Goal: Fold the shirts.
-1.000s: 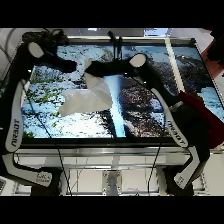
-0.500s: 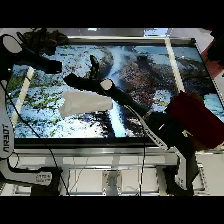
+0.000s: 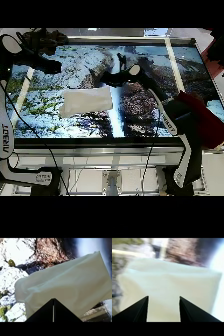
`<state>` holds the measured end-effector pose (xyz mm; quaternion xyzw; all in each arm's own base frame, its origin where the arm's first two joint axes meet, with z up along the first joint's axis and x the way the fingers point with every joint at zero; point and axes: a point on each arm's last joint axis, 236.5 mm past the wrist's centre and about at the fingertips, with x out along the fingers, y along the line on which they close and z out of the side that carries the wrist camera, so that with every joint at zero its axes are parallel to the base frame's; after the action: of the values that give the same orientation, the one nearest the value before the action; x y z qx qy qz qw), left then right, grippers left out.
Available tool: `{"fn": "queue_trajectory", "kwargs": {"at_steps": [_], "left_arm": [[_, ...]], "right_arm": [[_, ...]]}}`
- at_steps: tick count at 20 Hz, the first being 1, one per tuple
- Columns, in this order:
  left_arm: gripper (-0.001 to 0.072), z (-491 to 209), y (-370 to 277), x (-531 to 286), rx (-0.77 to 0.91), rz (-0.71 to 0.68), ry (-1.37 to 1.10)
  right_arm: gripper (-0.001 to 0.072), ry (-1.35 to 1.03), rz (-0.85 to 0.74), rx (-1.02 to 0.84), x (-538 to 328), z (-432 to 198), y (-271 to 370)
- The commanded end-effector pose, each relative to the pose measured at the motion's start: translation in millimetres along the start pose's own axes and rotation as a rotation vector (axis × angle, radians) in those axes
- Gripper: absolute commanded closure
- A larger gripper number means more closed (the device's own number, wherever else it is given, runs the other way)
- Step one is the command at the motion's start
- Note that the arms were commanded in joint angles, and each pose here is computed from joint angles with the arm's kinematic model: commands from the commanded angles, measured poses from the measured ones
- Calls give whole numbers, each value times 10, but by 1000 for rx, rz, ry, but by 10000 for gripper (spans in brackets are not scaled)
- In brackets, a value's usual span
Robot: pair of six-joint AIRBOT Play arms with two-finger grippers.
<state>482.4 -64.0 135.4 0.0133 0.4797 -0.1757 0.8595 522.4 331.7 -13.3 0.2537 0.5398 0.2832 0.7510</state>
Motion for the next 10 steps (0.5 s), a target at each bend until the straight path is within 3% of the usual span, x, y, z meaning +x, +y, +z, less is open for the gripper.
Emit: {"fn": "queue_trajectory", "kwargs": {"at_steps": [1, 4, 10], "left_arm": [[692, 68, 38, 26, -1, 11, -27], [692, 62, 52, 73, -5, 11, -22], [692, 59, 54, 81, -5, 10, -20]], "right_arm": [[251, 153, -77, 155, -218, -198, -638], [84, 178, 71, 206, -45, -221, -578], [86, 243, 162, 273, 364, -463, -515]]}}
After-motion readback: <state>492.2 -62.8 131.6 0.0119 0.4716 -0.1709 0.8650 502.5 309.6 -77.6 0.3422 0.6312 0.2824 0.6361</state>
